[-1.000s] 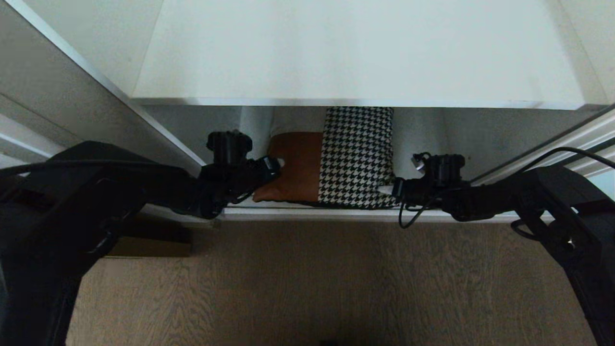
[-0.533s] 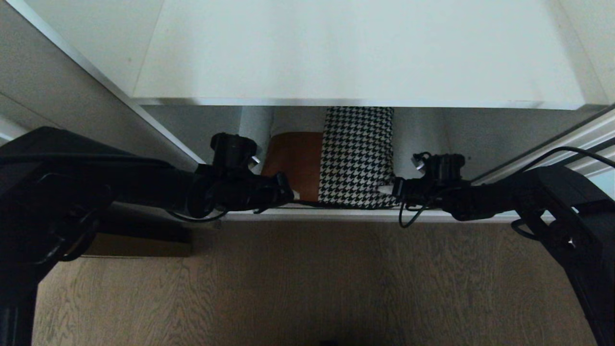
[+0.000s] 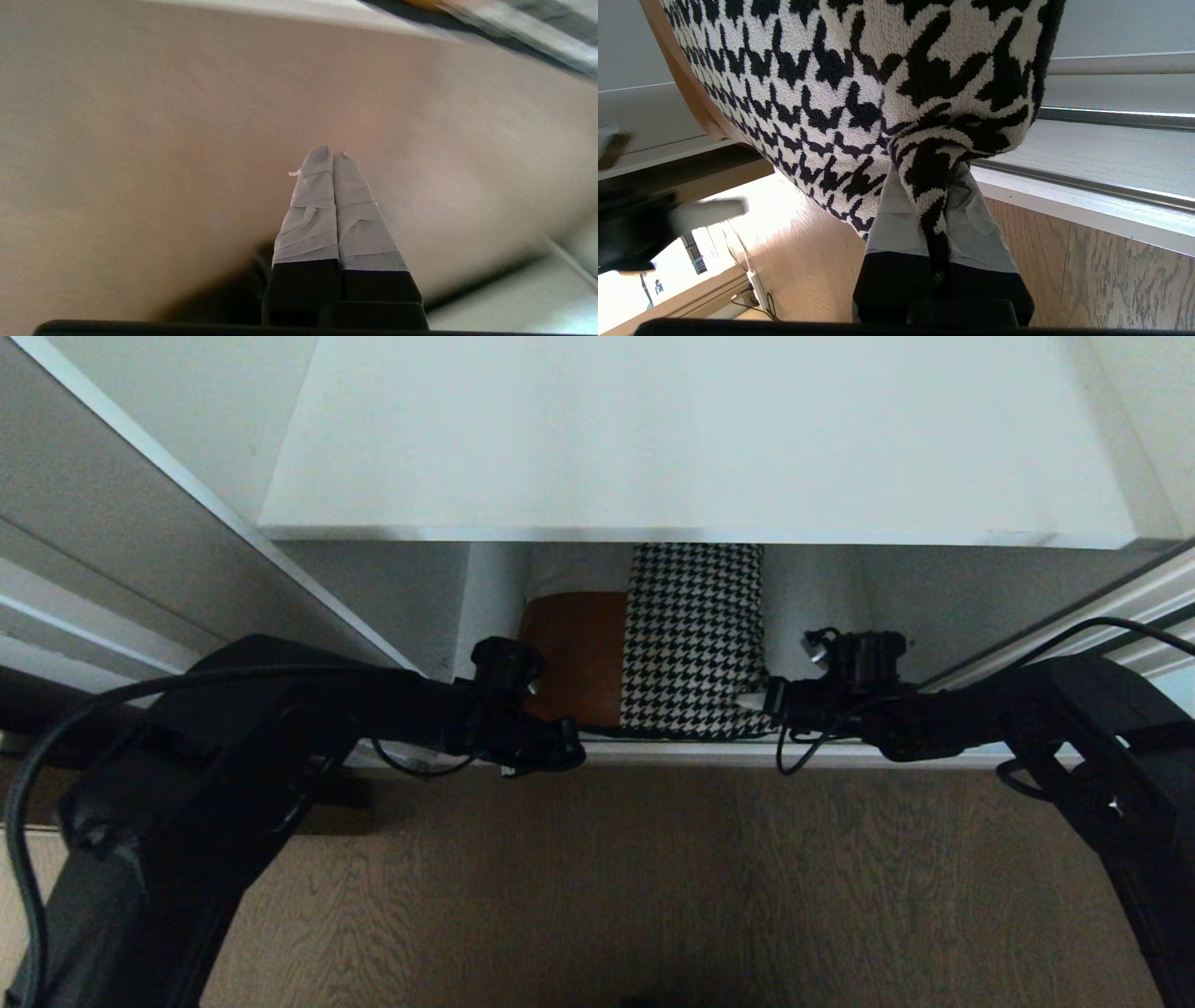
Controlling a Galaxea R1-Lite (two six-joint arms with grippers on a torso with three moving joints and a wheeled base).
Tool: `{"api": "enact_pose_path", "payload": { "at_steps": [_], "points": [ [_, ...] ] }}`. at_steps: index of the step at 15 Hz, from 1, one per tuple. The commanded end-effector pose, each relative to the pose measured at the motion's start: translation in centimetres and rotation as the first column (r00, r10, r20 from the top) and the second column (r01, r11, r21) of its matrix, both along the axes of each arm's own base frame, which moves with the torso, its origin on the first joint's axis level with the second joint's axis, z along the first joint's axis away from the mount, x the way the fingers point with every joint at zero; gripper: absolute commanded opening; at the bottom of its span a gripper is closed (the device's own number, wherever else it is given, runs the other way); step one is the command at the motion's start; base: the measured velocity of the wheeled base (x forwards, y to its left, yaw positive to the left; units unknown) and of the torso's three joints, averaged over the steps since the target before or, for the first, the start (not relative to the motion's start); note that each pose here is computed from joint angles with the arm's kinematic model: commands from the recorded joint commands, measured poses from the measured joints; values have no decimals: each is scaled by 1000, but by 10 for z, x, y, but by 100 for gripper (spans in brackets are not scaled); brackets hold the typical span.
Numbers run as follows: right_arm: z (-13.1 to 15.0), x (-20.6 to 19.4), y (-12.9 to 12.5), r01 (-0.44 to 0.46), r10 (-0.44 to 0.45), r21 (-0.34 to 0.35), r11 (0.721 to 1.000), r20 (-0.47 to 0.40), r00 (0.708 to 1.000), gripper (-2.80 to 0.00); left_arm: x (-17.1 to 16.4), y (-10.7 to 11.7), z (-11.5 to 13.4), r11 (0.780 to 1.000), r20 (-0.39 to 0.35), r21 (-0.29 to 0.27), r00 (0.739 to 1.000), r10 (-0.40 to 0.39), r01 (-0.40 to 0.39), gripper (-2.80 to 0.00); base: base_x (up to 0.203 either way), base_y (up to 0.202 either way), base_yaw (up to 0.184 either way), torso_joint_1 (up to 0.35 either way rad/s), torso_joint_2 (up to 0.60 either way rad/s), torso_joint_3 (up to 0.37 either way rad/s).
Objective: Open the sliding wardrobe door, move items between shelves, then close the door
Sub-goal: Place the pillow on the lower shelf
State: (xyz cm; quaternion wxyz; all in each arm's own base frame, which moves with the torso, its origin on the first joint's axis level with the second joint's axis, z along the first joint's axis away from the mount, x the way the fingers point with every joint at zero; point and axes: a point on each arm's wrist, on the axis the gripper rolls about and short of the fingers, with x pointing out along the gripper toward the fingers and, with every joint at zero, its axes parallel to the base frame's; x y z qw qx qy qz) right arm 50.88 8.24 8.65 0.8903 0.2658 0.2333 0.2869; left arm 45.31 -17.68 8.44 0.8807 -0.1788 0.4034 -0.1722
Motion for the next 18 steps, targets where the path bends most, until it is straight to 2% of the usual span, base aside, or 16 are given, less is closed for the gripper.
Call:
{"api": "enact_pose_path", "payload": {
  "at_steps": [1, 2, 4, 6, 7, 10, 12, 13, 15, 18],
  "points": [
    [2, -1, 0, -3, 3, 4, 1000, 5, 1000, -280, 22, -6, -37, 996, -27, 62, 998, 58, -56, -280, 0, 0, 0, 0, 0, 0],
    [2, -1, 0, -3, 3, 3, 1000, 2, 1000, -280, 26, -6, -43, 990, -7, 98, 995, 100, -98, -280, 0, 0, 0, 0, 0, 0],
    [2, -1, 0, -3, 3, 3, 1000, 2, 1000, -280, 35, -8, -47, 987, 79, 85, 989, 128, -135, -280, 0, 0, 0, 0, 0, 0],
    [2, -2, 1, -5, 5, 3, 1000, 2, 1000, -280, 43, -9, -61, 974, 163, 113, 971, 176, -195, -280, 0, 0, 0, 0, 0, 0],
    [3, -2, 0, -4, 4, 4, 1000, 3, 1000, -280, 48, -10, -63, 967, 247, 112, 949, 197, -230, -280, 0, 0, 0, 0, 0, 0],
    [5, -3, 1, -5, 5, 4, 1000, 8, 1000, -280, 62, -13, -54, 953, 515, 31, 822, 242, -300, -280, 0, 0, 0, 0, 0, 0],
    [6, -4, 1, -5, 5, 3, 1000, 10, 1000, -280, 66, -13, -54, 935, 631, 49, 736, 244, -351, -280, 0, 0, 0, 0, 0, 0],
    [6, -4, 1, -5, 5, 3, 1000, 10, 1000, -280, 67, -13, -53, 928, 682, 38, 689, 247, -370, -280, 0, 0, 0, 0, 0, 0],
    [5, -4, 1, -4, 4, 1, 1000, 11, 1000, -280, 68, -13, -55, 919, 744, 41, 626, 234, -392, -280, 0, 0, 0, 0, 0, 0],
    [6, -4, 1, -3, 3, 2, 1000, 15, 1000, -280, 69, -13, -68, 917, 744, 64, 631, 220, -395, -280, 0, 0, 0, 0, 0, 0]
  ]
}}
